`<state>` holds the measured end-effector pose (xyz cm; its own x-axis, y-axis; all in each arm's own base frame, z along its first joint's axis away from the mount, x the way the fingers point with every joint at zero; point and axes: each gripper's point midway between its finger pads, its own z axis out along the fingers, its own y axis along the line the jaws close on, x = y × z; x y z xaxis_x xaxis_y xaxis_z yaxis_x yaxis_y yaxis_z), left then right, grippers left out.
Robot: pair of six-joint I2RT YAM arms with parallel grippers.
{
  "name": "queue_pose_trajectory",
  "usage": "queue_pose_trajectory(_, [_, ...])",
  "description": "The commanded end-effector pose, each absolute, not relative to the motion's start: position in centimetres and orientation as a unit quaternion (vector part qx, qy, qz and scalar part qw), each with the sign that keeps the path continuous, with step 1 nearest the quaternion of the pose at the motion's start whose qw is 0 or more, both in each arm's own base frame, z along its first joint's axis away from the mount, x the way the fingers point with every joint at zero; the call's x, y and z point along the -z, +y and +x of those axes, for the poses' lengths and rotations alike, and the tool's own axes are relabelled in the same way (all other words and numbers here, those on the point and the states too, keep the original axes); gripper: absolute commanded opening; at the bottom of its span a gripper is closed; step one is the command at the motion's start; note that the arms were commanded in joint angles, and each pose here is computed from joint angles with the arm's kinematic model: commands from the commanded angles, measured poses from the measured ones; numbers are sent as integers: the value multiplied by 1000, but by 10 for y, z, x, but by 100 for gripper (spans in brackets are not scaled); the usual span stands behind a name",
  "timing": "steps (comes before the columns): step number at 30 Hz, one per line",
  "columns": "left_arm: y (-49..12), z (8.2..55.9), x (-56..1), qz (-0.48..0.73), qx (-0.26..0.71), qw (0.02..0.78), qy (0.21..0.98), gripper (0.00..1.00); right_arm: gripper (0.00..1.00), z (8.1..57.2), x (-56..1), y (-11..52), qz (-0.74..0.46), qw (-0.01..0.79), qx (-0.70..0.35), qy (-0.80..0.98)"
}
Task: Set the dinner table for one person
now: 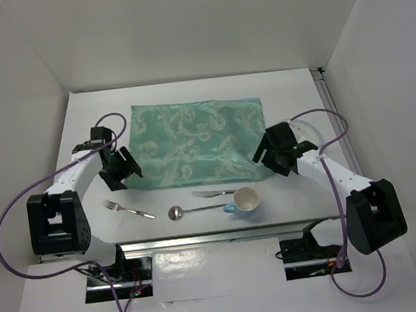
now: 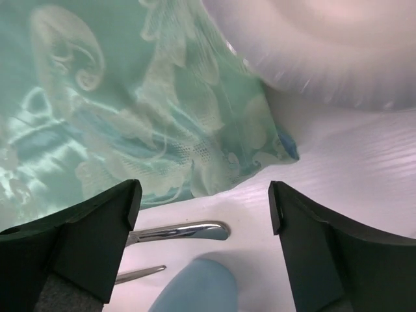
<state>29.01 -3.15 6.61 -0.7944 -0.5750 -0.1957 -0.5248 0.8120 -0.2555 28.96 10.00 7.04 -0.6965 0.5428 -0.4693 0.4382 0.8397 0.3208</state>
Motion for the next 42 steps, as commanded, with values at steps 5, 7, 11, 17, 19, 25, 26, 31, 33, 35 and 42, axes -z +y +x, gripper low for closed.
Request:
queue_pose_trajectory(5, [-22, 308, -148, -275, 88, 236, 928, 77, 99, 298, -128, 46, 311, 315, -55, 895])
queue_pose_trajectory(7, [-28, 312, -159, -257, 92, 259, 926, 70, 99, 298, -132, 21, 345, 325, -54, 879])
queue_pose_trajectory(11, [-39, 320, -176, -236, 108, 281, 924, 70, 97, 306, -128, -13, 395, 339, -66, 851])
queue_pose_trajectory(17, [-62, 321, -175, -205, 126, 275, 931, 72, 98, 307, -102, -41, 457, 323, -112, 821])
queue_pose_trajectory(19, [-65, 323, -174, -196, 126, 275, 933, 72, 98, 314, -103, -46, 469, 333, -128, 808])
queue_pose_trajectory(25, [-74, 322, -167, -181, 129, 263, 939, 73, 98, 319, -81, -52, 489, 318, -140, 800])
queue_pose_trajectory(26, [-77, 322, -163, -178, 128, 256, 941, 73, 97, 318, -70, -49, 494, 304, -145, 801])
queue_pose_trajectory(31, [-74, 328, -166, -176, 119, 264, 941, 73, 94, 330, -49, -50, 507, 297, -155, 794])
queue_pose_trajectory(33, [-74, 328, -166, -176, 119, 264, 941, 73, 91, 333, -44, -50, 510, 299, -157, 791])
queue_pose_trajectory(35, [-74, 328, -166, -176, 119, 264, 941, 73, 88, 333, -38, -50, 510, 299, -157, 791])
queue_pose_trajectory(42, [-74, 329, -160, -177, 115, 252, 944, 73, 56, 337, -26, -55, 530, 301, -153, 778])
